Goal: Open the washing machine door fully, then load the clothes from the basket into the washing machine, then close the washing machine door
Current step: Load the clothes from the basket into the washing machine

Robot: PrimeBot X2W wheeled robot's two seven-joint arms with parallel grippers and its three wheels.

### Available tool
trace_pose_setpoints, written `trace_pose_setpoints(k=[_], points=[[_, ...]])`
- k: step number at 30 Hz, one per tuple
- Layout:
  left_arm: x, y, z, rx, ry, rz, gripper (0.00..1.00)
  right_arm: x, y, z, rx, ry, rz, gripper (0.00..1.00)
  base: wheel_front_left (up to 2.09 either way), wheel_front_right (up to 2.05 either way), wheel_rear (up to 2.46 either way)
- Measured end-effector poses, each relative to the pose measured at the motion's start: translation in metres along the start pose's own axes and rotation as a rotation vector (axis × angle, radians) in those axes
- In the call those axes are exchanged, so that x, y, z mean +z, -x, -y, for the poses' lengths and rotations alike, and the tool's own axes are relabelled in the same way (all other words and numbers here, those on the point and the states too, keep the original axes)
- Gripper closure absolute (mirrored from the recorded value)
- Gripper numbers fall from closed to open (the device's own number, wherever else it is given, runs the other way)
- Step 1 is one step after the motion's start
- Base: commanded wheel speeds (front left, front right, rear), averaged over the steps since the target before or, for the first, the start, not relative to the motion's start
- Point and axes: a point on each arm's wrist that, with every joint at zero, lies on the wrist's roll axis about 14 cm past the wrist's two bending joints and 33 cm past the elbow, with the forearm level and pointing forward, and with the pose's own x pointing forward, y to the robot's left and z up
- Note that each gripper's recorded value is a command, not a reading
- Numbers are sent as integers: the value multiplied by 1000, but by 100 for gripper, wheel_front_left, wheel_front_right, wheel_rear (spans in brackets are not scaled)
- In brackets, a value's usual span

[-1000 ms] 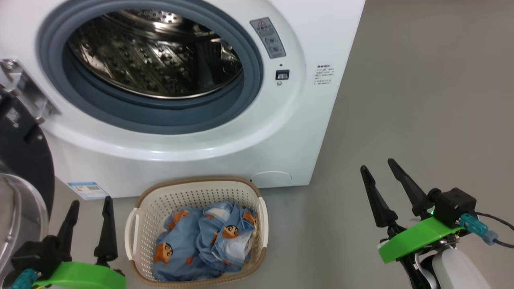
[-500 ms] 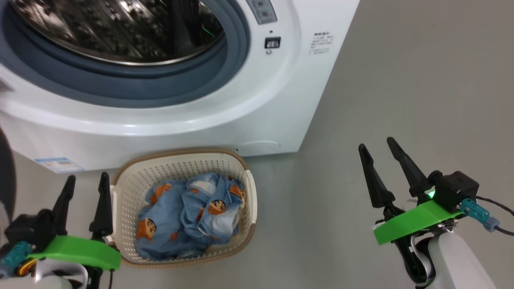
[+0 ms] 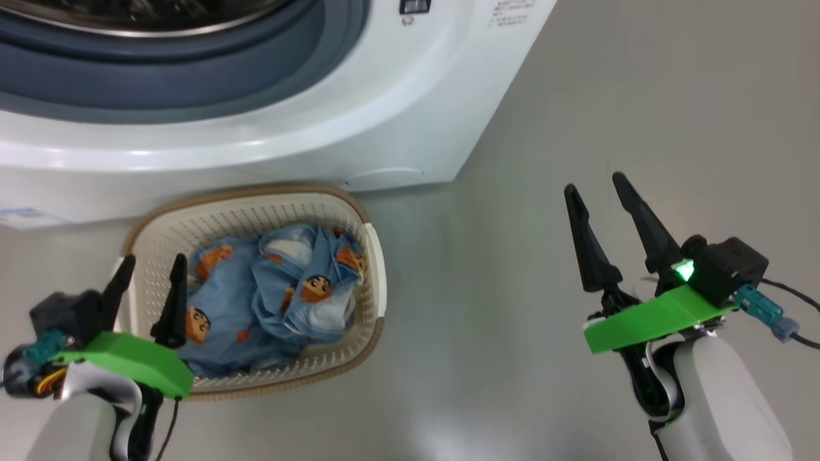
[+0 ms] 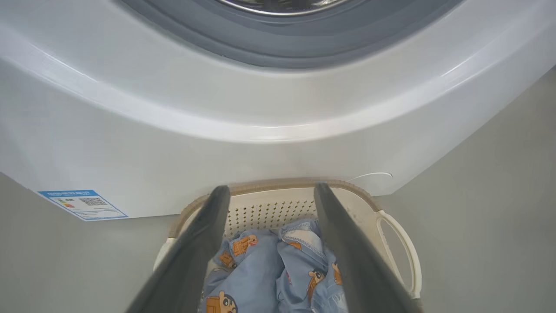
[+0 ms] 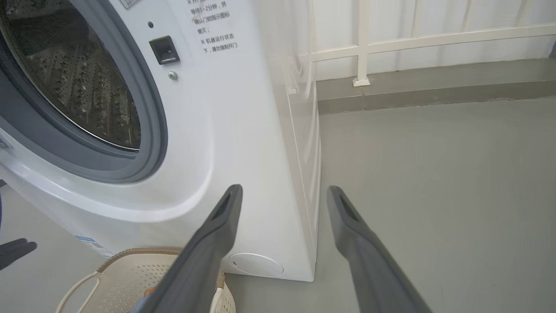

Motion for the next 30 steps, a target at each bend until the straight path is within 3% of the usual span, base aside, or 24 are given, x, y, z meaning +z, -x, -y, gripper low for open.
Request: trace_pose_setpoints(k=[7, 30], points=[[-51, -28, -5, -27, 9, -164, 0, -17, -16, 6, -17, -8, -23, 0, 0, 0, 0], [-191, -85, 49, -302, -50, -590, 0, -64, -26, 45, -96, -3, -109, 0, 0, 0, 0]])
